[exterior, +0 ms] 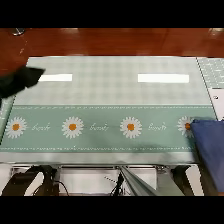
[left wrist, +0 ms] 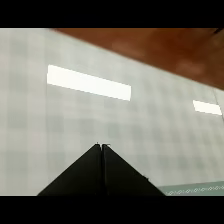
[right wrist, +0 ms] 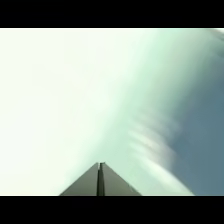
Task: Fold the shirts.
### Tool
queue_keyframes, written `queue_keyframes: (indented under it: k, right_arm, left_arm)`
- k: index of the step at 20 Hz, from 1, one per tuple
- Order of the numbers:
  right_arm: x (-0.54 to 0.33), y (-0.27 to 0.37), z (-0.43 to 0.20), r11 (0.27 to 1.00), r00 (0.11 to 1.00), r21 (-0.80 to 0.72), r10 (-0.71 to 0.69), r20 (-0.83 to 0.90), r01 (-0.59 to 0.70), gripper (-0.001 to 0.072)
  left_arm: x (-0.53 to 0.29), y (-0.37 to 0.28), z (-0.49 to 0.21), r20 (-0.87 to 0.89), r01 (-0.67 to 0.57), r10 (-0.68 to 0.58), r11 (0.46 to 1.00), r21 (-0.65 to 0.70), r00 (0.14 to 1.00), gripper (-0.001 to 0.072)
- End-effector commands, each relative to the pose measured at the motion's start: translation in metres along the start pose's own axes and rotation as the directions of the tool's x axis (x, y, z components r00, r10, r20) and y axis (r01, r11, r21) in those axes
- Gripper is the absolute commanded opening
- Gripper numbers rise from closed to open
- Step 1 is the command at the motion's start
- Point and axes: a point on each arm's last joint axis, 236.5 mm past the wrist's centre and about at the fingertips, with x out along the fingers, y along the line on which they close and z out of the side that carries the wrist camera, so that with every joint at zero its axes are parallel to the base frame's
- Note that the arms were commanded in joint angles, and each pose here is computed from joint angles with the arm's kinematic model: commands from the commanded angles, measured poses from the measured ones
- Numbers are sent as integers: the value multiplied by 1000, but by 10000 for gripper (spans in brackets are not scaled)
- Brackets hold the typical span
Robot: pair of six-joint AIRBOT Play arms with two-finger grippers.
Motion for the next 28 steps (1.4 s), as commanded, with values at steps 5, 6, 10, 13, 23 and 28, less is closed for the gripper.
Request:
queue_keyframes:
  k: [5,6,10,13,23,28]
  right_arm:
    - [69,226,-75,646,927,-675,335,-169,-357,19]
    - [93,213,-104,605,953,-737,213,-215,-301,19]
    - [174,104,-154,431,914,-902,-365,-176,-1,20]
    - [204,51,-182,481,798,-874,-551,-242,67,19]
    - [191,39,-197,549,738,-829,-603,-303,108,20]
    - [191,39,-197,549,738,-829,-603,-303,108,20]
  left_arm:
    - [67,-91,13,-272,149,-54,928,342,961,23]
    - [78,-73,-11,-313,66,54,931,360,948,23]
    - [91,27,-132,-503,-162,330,923,348,799,24]
    - [80,80,-191,-591,-234,392,915,327,705,25]
    - [77,92,-181,-584,-272,407,912,308,703,25]
    - [77,92,-181,-585,-272,407,912,308,701,25]
